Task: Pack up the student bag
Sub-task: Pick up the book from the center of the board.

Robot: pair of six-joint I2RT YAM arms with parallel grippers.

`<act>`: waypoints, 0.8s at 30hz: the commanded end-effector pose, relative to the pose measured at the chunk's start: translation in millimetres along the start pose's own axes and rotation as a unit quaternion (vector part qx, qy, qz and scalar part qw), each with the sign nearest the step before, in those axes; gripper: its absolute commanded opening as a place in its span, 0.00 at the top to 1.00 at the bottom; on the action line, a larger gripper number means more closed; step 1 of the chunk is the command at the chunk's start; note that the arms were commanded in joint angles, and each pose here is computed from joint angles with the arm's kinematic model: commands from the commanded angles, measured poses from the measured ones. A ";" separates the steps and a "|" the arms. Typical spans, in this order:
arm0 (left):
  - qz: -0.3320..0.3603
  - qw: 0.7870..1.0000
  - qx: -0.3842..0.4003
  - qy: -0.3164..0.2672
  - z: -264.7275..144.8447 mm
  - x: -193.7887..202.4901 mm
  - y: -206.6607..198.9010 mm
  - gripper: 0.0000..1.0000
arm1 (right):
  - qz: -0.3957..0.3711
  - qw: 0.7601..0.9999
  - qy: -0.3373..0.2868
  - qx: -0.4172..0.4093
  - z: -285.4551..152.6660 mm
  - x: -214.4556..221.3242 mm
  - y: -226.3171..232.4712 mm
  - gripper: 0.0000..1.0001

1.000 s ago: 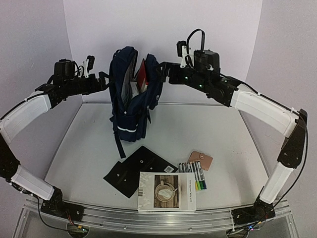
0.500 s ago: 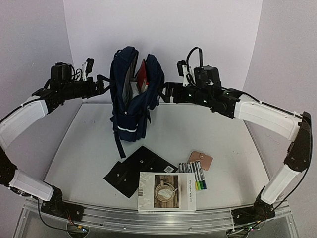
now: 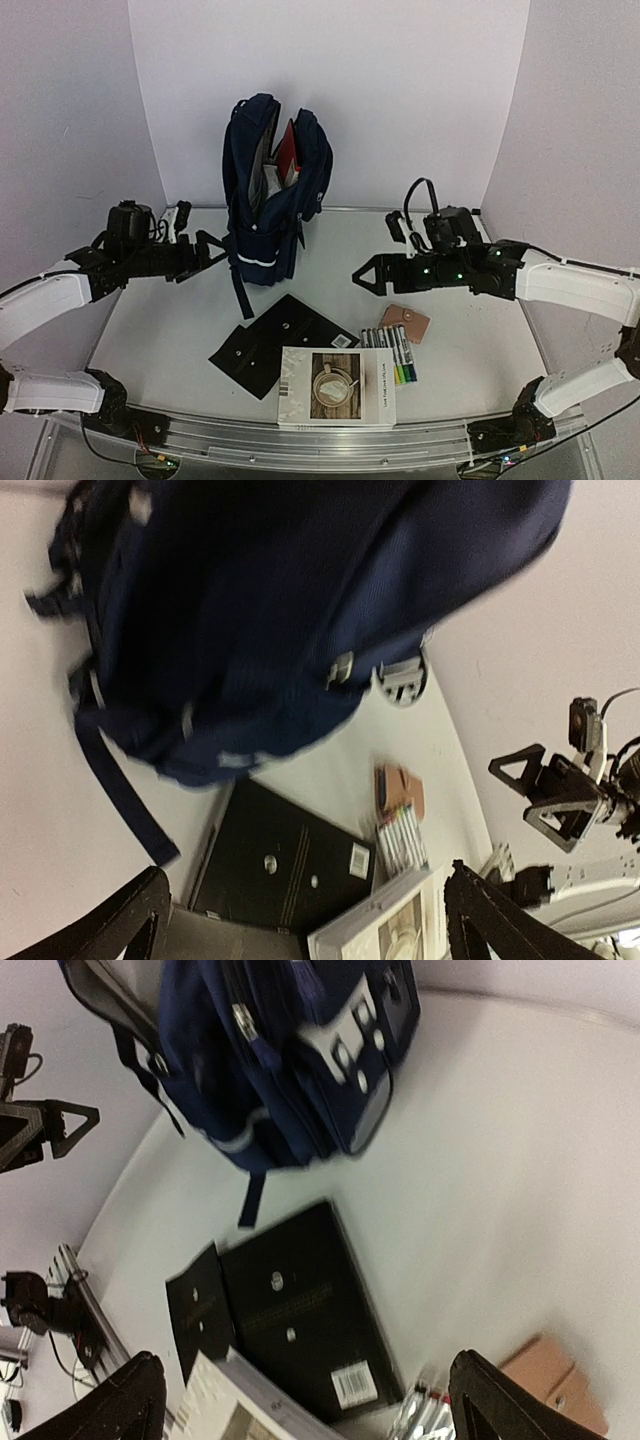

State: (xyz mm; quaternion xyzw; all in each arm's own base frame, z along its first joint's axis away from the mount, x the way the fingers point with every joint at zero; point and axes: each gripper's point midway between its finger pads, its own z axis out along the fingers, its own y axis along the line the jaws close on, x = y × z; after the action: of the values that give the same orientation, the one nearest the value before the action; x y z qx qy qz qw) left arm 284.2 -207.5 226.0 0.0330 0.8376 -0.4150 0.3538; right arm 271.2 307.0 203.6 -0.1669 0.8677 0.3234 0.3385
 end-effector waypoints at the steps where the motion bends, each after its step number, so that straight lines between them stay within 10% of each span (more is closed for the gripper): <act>1: -0.049 0.997 0.010 0.059 23.7 58.3 -7.7 0.07 | 0.077 0.994 0.074 -0.027 -18.7 65.3 -7.3 0.04; 24: -0.077 0.945 0.087 0.306 78.9 239.3 -50.0 0.25 | 0.242 0.939 0.192 -0.151 -27.1 203.9 -8.7 0.06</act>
State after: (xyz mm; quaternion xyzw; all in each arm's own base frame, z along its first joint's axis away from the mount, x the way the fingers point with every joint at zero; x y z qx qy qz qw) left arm 134.2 -335.9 66.8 0.1059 0.8859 -0.4486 0.0526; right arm 118.0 252.4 66.4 -0.0687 0.8964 0.4347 0.0518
